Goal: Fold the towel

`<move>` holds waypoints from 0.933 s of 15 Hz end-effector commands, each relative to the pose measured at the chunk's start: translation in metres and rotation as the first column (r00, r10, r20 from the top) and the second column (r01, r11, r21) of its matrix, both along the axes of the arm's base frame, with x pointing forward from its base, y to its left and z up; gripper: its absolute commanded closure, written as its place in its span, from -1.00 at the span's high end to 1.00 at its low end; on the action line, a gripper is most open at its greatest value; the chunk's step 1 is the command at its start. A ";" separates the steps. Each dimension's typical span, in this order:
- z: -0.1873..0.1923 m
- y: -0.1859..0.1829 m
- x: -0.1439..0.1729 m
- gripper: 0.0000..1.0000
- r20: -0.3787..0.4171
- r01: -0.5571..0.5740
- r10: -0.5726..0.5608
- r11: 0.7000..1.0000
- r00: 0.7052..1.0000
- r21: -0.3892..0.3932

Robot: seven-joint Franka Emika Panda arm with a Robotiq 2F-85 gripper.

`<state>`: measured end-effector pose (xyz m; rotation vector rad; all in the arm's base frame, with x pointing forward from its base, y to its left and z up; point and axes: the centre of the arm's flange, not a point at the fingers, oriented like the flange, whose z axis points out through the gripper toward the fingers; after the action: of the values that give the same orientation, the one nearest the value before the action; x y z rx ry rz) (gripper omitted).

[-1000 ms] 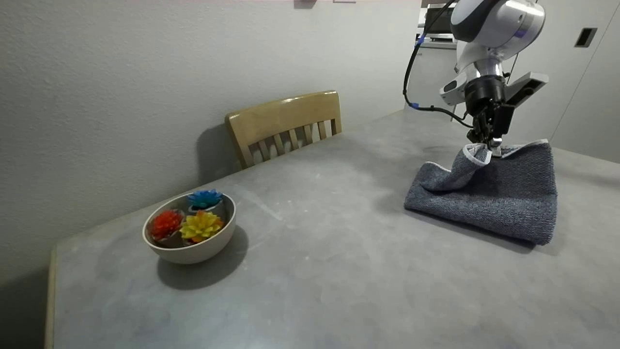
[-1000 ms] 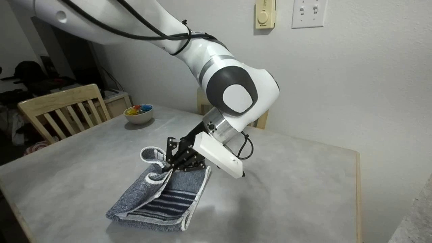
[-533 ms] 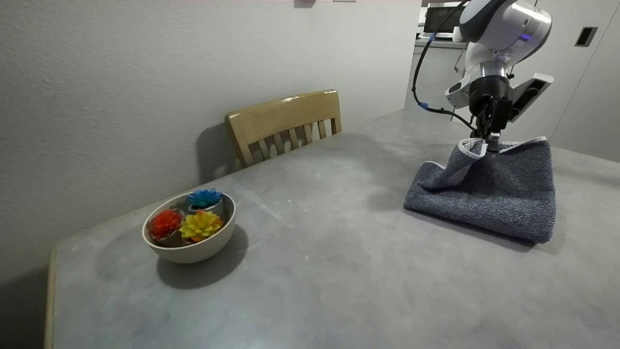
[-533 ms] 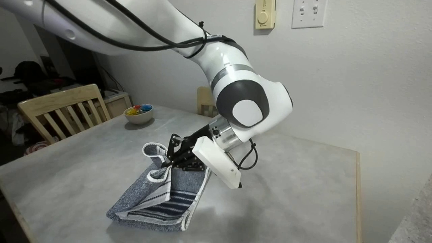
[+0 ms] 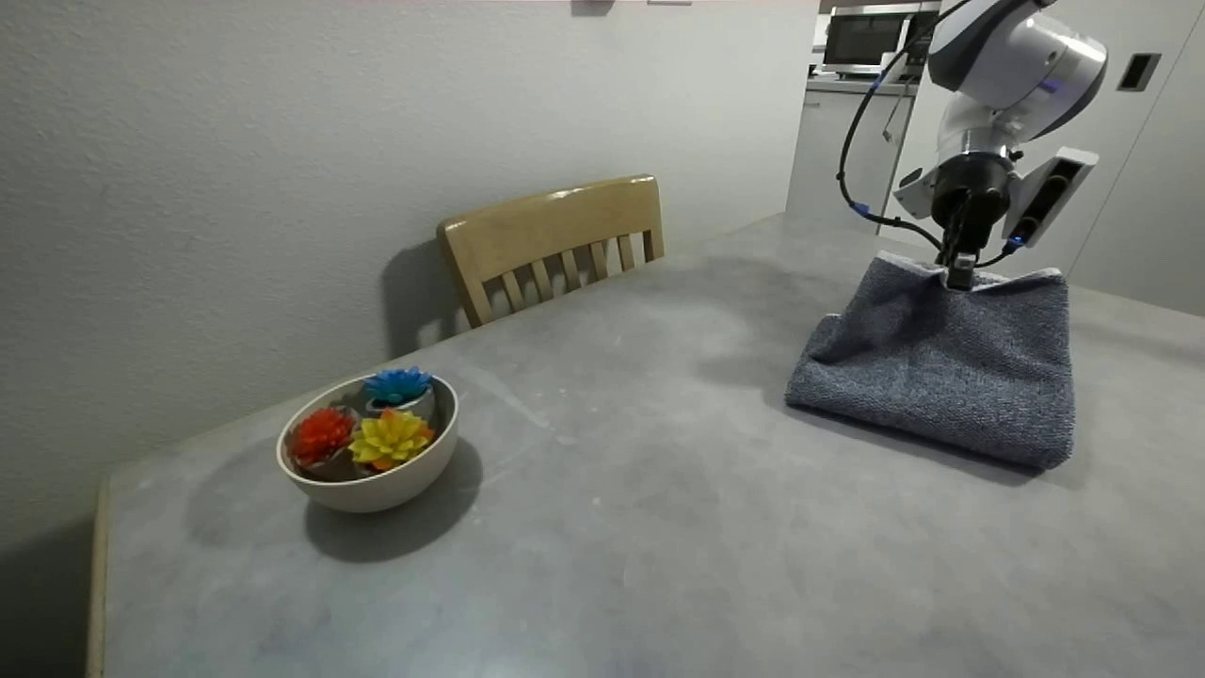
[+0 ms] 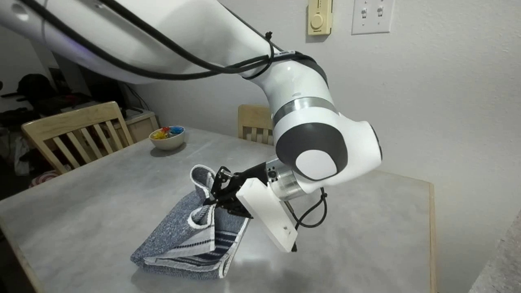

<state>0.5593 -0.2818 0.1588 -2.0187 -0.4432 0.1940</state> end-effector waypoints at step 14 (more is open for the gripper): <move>0.066 0.050 -0.018 1.00 -0.047 -0.077 0.067 0.963 0.997 -0.260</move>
<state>0.5657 -0.2748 0.1840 -2.1314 -0.4554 0.2671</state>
